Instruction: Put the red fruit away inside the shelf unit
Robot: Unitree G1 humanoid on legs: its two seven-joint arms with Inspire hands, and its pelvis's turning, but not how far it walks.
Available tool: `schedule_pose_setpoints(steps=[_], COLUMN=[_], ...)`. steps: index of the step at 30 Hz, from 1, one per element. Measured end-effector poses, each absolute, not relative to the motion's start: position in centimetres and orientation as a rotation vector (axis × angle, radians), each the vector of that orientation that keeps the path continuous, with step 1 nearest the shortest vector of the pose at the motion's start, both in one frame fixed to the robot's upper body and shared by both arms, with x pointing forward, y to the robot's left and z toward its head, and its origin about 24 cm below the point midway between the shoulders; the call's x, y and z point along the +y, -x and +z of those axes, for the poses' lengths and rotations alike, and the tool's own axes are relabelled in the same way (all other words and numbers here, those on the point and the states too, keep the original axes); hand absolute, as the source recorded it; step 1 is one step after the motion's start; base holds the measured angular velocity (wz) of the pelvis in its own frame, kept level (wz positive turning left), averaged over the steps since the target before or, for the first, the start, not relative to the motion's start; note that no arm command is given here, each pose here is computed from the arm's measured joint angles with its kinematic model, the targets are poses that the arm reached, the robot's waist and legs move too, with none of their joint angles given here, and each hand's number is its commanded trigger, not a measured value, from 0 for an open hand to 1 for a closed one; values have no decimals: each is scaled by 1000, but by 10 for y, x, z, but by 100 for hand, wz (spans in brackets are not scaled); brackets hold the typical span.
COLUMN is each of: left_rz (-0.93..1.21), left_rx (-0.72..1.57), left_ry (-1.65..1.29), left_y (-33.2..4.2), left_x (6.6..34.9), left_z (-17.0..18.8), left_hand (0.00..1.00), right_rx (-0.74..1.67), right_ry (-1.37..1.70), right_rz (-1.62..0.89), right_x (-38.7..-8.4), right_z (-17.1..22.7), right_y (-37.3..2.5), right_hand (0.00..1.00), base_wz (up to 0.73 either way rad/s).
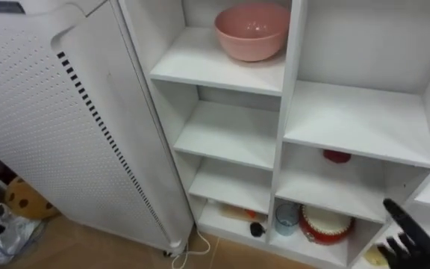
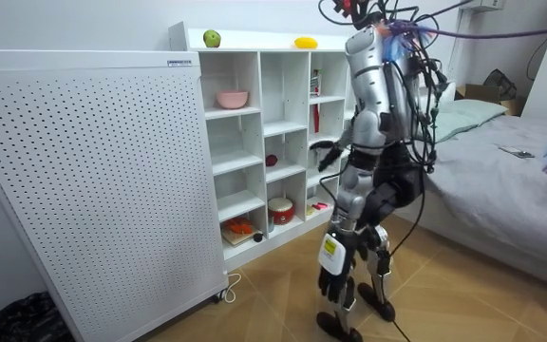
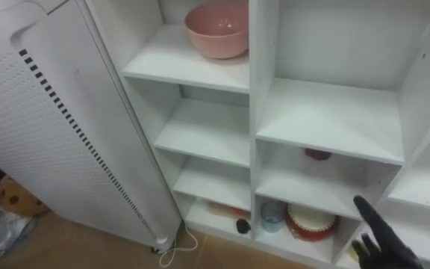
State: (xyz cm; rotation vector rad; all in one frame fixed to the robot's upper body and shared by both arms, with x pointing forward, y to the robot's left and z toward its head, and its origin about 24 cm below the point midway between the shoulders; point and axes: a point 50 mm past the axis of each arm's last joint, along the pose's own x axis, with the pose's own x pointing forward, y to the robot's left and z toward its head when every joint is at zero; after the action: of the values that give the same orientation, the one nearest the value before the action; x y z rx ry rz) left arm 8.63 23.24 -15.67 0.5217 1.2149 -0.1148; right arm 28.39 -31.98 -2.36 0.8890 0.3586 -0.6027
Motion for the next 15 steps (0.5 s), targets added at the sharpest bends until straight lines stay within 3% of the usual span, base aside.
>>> schedule_pose_setpoints(steps=[8, 15], left_rz=[-59, 11], left_rx=[1228, 1274], left_ry=[-516, -500], left_y=[-82, -57], left_x=[245, 255], left_z=[-156, -157], left_hand=[0, 0], right_rx=[885, 1147], right_ry=[-413, -225], right_rz=[-440, -305], right_x=[-307, -290], right_z=[-106, -137], right_y=[-181, -119], right_hand=[0, 0], base_wz=[0, 6])
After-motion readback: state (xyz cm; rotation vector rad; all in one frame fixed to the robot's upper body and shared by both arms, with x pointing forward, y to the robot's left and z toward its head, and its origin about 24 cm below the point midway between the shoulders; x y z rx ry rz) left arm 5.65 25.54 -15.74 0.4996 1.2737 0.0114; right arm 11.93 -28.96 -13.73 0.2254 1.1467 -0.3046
